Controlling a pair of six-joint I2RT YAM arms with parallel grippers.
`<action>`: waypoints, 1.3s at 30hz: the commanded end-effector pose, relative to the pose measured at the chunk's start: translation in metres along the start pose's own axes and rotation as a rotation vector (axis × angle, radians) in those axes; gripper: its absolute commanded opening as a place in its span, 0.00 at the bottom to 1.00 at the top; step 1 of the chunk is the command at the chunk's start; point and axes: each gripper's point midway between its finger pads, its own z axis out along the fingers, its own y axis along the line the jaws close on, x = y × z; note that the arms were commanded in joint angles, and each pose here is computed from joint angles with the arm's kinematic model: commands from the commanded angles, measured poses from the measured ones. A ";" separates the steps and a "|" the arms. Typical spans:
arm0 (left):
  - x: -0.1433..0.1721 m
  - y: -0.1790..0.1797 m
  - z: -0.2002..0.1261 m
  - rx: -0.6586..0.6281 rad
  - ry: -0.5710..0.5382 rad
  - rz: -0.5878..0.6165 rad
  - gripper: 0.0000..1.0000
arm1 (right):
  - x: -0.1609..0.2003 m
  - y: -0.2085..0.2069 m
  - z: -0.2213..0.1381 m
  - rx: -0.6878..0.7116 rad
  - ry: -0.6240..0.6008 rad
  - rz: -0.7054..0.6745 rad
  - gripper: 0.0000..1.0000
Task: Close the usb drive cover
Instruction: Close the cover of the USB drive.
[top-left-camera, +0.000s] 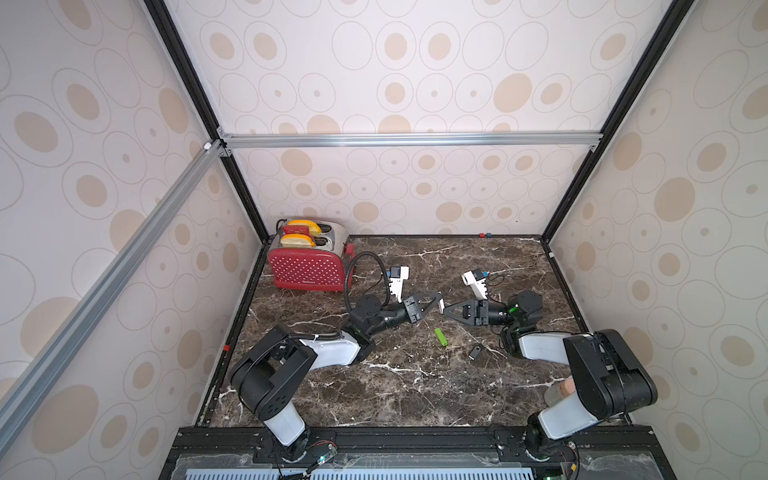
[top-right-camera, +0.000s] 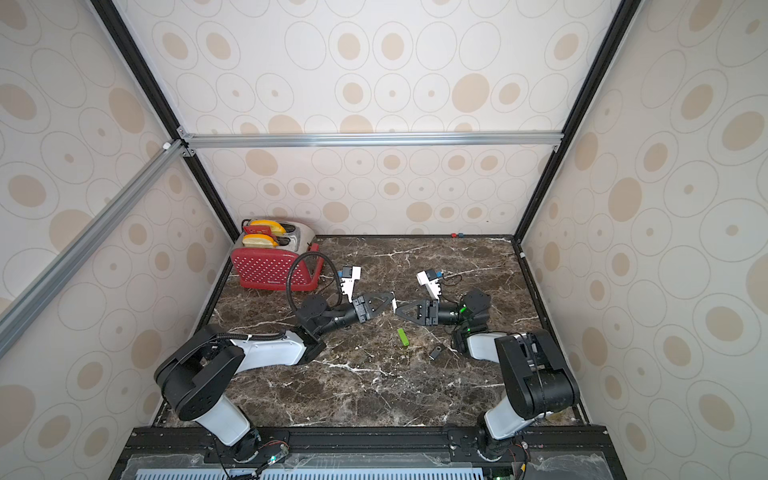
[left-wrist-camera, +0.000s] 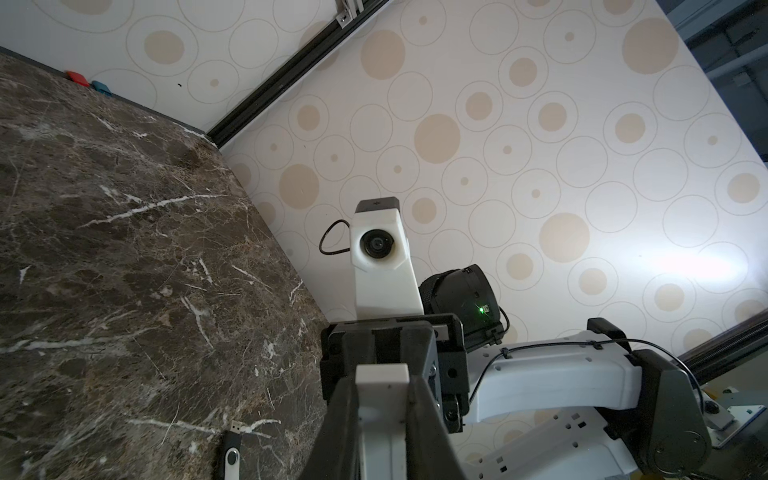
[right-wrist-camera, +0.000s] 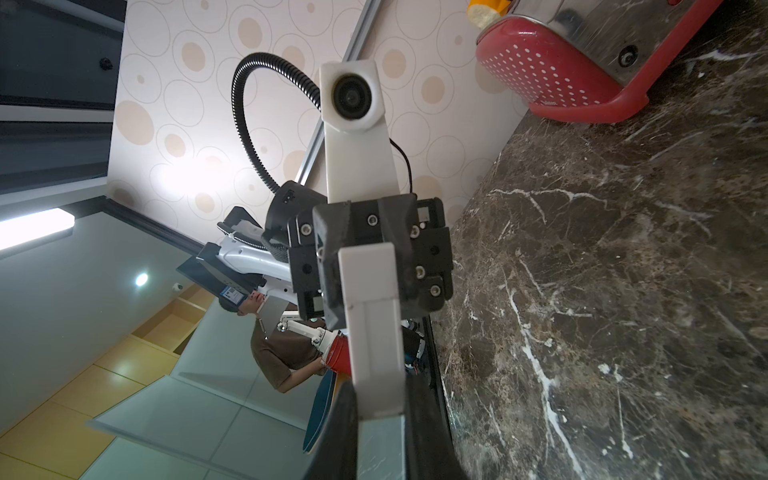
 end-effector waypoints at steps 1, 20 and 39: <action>0.092 -0.045 -0.004 0.185 0.345 -0.044 0.00 | -0.061 0.001 -0.011 0.055 -0.253 -0.049 0.00; 0.108 -0.059 -0.005 0.238 0.429 -0.063 0.00 | -0.061 0.000 -0.014 0.060 -0.256 -0.049 0.00; 0.103 -0.068 -0.007 0.200 0.456 0.001 0.24 | -0.060 0.003 -0.014 0.058 -0.255 -0.060 0.00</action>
